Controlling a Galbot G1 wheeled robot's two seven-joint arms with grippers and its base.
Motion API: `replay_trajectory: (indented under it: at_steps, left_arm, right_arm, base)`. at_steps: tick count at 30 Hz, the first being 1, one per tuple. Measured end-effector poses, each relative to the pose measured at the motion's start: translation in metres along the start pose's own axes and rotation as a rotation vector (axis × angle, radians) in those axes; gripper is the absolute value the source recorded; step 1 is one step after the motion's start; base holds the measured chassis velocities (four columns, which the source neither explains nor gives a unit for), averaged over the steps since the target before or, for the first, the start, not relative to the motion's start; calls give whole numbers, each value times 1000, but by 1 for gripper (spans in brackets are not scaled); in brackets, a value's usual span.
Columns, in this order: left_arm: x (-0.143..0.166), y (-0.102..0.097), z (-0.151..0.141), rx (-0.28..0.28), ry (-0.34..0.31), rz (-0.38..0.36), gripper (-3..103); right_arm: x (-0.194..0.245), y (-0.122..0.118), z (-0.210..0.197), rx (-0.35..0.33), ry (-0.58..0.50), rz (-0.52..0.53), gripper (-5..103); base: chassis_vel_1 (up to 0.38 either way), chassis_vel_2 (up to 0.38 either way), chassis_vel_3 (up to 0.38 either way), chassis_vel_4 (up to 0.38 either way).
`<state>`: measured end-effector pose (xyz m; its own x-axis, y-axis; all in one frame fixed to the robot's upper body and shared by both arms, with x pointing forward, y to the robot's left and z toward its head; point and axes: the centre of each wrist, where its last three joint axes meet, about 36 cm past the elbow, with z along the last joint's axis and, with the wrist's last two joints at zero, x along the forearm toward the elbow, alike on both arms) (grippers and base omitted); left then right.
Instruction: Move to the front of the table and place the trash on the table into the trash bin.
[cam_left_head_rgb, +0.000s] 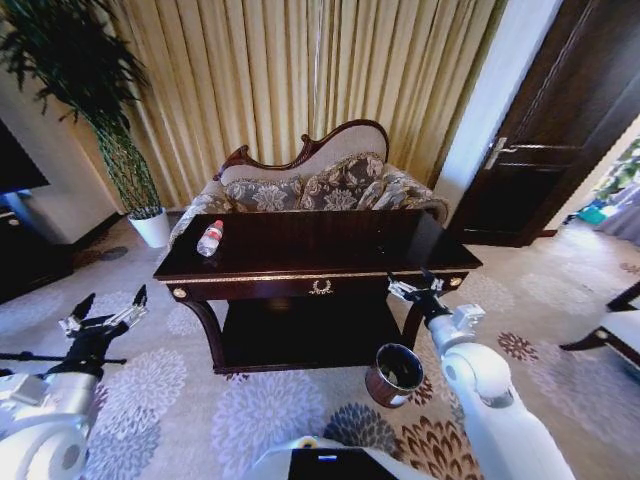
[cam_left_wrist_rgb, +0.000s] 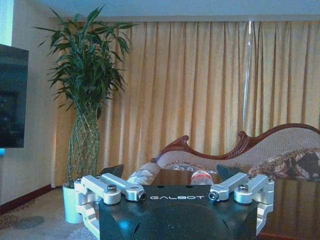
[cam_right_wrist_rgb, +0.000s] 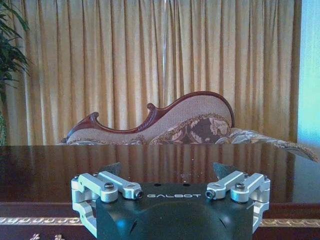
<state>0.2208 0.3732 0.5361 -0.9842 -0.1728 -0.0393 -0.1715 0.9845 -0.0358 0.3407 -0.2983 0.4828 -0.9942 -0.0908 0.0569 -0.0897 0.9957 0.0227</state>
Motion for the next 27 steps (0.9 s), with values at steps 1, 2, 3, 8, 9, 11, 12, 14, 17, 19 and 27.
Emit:
replay_trajectory:
  at_steps: [1,2,3,8,9,11,12,14,17,19,27]
  left_arm:
    - [0,0,1,2,1,0,100]
    - [0,0,1,2,1,0,100]
    - [0,0,1,3,1,1,100]
    - [0,1,3,5,-5,3,100]
    - [0,1,3,5,-5,3,100]
    - [0,1,3,5,-5,3,100]
    - [0,1,3,5,-5,3,100]
    - [1,2,4,6,-5,3,100]
    - [1,2,4,5,-4,1,100]
    - [1,2,4,5,-4,1,100]
    - [1,3,4,5,-5,0,100]
  right_arm:
    - [0,0,0,1,0,1,100]
    - [0,0,0,1,0,1,100]
    - [-1,-1,1,2,0,2,100]
    - [-2,-2,3,6,3,7,100]
    - [-2,-2,3,6,3,7,100]
    - [-2,-2,3,7,5,7,100]
    - [-2,-2,3,7,5,7,100]
    - [-3,-2,4,7,5,5,100]
    - [-4,-1,4,7,5,4,100]
    - [-4,-1,4,7,5,3,100]
    - [-4,-1,4,7,6,3,100]
  base:
    - [-103,97,95,-86]
    - [-103,97,95,-86]
    - [-103,102,113,-86]
    - [-87,85,97,-85]
    - [-93,72,99,-71]
    - [-69,63,81,-59]
    - [-69,78,62,-59]
    - [-63,85,58,-82]
    - [-83,88,64,-72]
    - [-81,95,72,-76]
    - [-96,81,88,-89]
